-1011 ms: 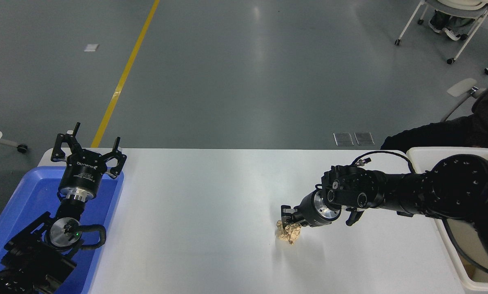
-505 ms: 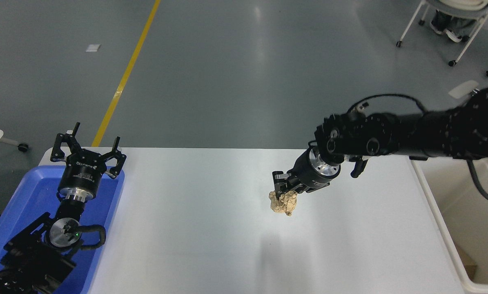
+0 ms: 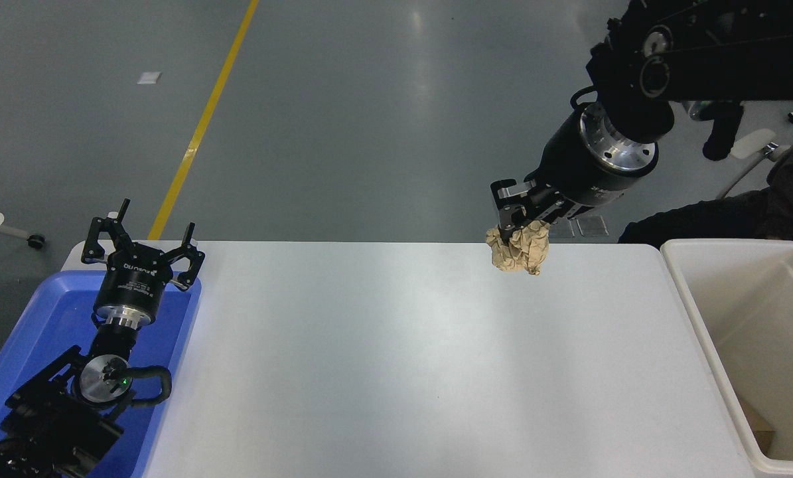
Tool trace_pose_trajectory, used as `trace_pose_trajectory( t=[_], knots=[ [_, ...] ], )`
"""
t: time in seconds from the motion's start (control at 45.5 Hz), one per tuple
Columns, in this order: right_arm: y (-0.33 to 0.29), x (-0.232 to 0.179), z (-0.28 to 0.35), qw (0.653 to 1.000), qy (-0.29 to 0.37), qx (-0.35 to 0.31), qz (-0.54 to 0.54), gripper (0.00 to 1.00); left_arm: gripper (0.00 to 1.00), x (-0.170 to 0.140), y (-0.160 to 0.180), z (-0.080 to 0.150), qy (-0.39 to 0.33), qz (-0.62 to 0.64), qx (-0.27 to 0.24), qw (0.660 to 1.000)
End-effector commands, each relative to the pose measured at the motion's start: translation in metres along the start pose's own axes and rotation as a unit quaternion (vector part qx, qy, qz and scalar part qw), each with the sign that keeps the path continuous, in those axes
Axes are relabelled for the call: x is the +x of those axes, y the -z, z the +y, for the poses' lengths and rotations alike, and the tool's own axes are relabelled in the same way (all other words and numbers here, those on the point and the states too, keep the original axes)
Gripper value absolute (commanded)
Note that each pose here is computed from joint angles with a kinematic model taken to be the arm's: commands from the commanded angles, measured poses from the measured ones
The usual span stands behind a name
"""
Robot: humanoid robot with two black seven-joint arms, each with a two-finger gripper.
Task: Pick up paper ball place in dustbin
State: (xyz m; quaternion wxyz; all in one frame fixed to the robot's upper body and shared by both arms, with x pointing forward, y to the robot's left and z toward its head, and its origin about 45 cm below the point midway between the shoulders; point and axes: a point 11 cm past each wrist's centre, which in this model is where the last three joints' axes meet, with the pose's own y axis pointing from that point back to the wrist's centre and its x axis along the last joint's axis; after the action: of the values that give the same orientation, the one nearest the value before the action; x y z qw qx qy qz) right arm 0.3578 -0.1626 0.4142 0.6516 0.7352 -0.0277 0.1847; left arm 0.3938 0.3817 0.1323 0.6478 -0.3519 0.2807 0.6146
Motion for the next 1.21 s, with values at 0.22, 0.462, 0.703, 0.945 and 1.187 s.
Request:
trace_pose_trajectory(
  t=[0.22,0.462,0.703,0.945,1.187],
  knots=[
    [-0.144,-0.023,0.03,0.993,-0.021,-0.093,-0.075,0.0,1.0,0.0,0.0,0.0,0.001,0.0,0.0,1.0],
    [-0.28,-0.069,0.025,0.974,-0.053,-0.133,-0.177,0.0,1.0,0.0,0.0,0.0,0.001,0.0,0.0,1.0],
    [-0.376,-0.103,-0.006,0.932,-0.117,-0.148,-0.308,0.0,1.0,0.0,0.0,0.0,0.001,0.0,0.0,1.0],
    [-0.414,-0.129,-0.061,0.902,-0.15,-0.158,-0.373,0.0,1.0,0.0,0.0,0.0,0.001,0.0,0.0,1.0],
    [-0.443,-0.176,-0.122,0.872,-0.178,-0.229,-0.395,0.0,1.0,-0.001,0.0,-0.001,0.001,-0.001,0.0,1.0]
  ],
)
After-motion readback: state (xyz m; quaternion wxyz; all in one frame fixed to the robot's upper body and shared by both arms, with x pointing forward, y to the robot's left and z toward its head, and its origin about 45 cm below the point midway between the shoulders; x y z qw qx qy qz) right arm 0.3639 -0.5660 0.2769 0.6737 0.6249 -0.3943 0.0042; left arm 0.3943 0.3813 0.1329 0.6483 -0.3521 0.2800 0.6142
